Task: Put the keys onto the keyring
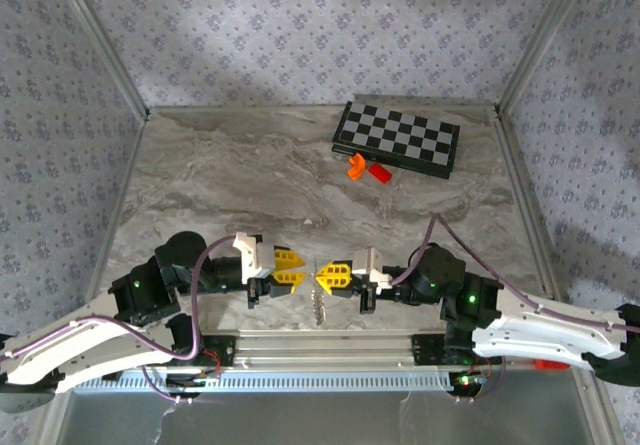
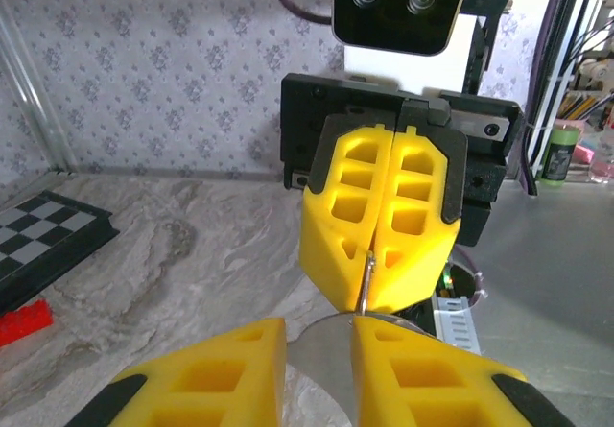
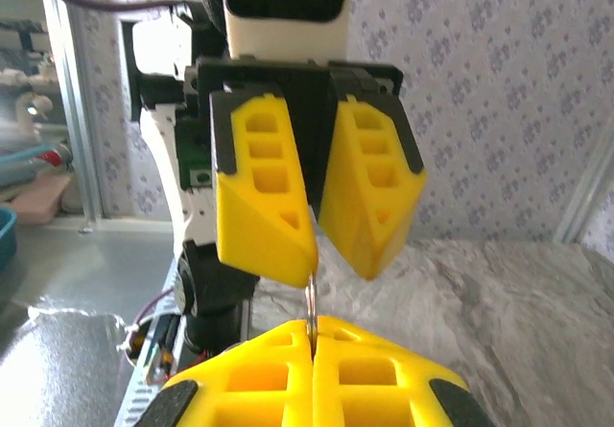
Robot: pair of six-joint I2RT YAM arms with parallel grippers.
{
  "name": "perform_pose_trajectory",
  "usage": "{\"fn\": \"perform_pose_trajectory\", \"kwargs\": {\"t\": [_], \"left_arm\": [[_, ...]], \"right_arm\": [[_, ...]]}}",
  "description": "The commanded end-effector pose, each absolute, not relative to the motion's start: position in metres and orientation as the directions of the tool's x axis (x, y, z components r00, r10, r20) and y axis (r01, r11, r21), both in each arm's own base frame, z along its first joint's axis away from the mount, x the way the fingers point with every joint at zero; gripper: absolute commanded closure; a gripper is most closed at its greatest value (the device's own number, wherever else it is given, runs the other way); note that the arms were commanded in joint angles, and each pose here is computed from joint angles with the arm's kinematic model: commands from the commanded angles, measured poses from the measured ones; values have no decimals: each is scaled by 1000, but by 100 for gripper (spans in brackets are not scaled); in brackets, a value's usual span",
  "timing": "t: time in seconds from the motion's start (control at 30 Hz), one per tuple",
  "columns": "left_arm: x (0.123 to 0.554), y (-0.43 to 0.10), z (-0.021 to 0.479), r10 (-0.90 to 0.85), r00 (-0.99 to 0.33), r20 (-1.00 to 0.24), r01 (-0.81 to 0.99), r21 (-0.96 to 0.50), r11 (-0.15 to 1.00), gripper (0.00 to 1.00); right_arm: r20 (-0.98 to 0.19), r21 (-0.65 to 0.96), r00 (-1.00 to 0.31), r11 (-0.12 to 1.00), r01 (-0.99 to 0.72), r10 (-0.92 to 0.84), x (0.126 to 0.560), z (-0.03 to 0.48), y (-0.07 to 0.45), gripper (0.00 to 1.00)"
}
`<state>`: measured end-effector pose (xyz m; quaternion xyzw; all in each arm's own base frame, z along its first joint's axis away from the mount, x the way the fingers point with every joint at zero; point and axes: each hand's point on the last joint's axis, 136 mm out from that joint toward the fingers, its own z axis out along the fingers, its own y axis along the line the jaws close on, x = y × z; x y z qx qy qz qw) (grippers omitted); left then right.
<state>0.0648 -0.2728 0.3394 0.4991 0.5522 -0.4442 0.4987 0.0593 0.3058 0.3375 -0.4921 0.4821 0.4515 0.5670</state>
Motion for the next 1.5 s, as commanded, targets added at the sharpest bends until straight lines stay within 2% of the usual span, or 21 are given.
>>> {"fn": "perform_pose_trajectory", "kwargs": {"t": [0.0,0.73,1.47], "left_arm": [[56,-274,362,25,0,-1000,998,1,61,76],[45,-269,373,-43,-1,-999,1000,-1,10,71],[46,-274,378,-38,8,-999,1000,8,0,73]], "right_arm": [[-979,-113,125,81,-990,160,53,366,306,100],[-964,-88,97,47,-995,246,51,374,306,100],[-960,-81,82,14,-997,268,50,377,307,100]]}}
